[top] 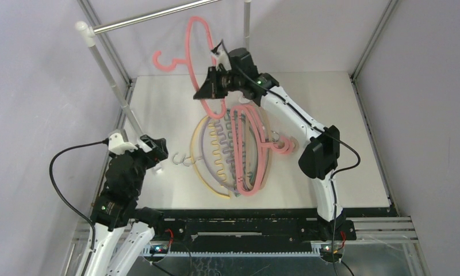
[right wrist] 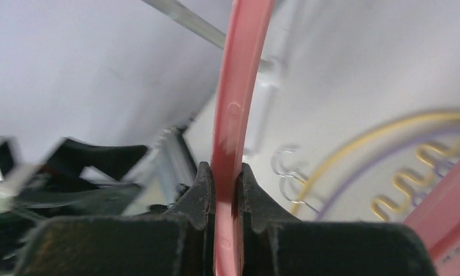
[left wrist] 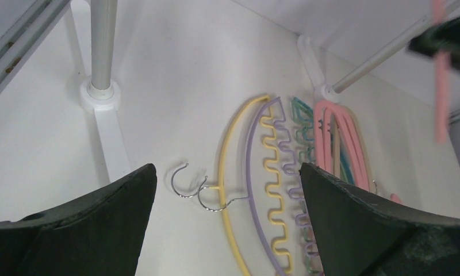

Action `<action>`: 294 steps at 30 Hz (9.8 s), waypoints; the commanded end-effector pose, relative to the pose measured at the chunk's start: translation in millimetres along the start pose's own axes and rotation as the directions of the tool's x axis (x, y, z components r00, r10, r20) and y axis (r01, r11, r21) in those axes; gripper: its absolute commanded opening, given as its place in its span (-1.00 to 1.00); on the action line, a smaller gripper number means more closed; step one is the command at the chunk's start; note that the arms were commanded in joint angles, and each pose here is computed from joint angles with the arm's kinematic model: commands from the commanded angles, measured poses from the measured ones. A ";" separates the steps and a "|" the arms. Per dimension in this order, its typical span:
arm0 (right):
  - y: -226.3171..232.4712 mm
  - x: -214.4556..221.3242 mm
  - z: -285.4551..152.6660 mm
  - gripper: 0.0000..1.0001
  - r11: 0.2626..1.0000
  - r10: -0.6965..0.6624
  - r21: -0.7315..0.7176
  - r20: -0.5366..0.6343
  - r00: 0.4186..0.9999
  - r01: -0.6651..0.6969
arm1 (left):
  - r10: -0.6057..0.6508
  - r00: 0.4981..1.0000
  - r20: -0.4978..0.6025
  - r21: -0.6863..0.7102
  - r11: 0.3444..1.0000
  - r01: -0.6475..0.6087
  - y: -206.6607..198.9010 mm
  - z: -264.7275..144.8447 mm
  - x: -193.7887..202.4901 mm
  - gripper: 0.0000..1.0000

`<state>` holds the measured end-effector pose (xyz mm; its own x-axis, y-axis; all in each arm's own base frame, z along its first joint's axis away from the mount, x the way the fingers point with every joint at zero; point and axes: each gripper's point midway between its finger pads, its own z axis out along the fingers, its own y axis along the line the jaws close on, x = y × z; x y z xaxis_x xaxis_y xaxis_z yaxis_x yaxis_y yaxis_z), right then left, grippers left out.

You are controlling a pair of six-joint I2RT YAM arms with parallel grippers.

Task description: Organize the hangers

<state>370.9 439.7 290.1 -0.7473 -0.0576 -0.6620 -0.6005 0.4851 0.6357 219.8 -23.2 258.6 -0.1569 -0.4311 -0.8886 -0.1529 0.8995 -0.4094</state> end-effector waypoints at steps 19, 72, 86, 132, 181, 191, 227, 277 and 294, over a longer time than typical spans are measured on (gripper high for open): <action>184.6 -38.0 -119.2 -1.00 0.618 -0.112 -0.782 0.019 0.994 0.084 | 0.064 0.996 -0.068 -0.021 0.998 -0.065 -0.1 21.3 19.0 0.98; 22.4 -90.5 -71.5 0.56 0.887 0.361 -0.399 0.288 0.887 -0.232 | 0.081 0.992 -0.100 -0.071 0.994 -0.089 13.9 22.2 32.8 0.99; -120.6 58.8 -155.4 0.56 0.823 0.160 0.511 0.213 0.964 -0.249 | 0.105 0.985 -0.140 -0.072 0.991 -0.116 16.9 26.8 45.9 0.99; -190.5 260.5 -121.3 0.03 0.569 0.279 0.822 -0.158 0.947 -0.031 | 0.083 0.971 -0.225 -0.063 0.993 -0.099 17.3 31.7 73.1 0.99; -90.0 159.1 -104.5 -1.00 0.718 -0.015 0.679 -0.203 0.979 0.152 | -0.031 0.976 -0.216 0.213 0.974 0.078 -83.1 68.3 40.6 0.81; -63.4 156.1 -95.9 -1.00 0.787 -0.024 0.599 -0.207 0.978 0.146 | -0.079 0.961 -0.265 0.252 0.956 0.148 -100.4 76.0 57.4 0.81; -5.1 129.4 -113.3 -1.00 0.863 -0.160 0.456 -0.164 0.974 0.218 | -0.019 0.939 -0.343 0.250 0.962 0.111 -109.3 79.0 82.1 0.80; 14.0 287.5 -88.6 0.48 0.946 -0.077 0.242 -0.473 0.878 0.214 | 0.025 0.900 -0.435 0.129 0.991 0.035 -54.6 89.0 140.6 0.81; -20.5 358.4 -36.6 0.74 0.924 0.088 0.361 -0.517 0.851 0.123 | -0.021 0.910 -0.415 0.055 0.997 0.048 -17.8 78.7 132.3 0.81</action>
<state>100.2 362.5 53.9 -0.8184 -0.5083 -0.2679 -0.5742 0.7421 0.3459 281.0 -91.9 131.1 -0.5527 -0.4421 -0.7064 -0.1175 0.8806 -0.4592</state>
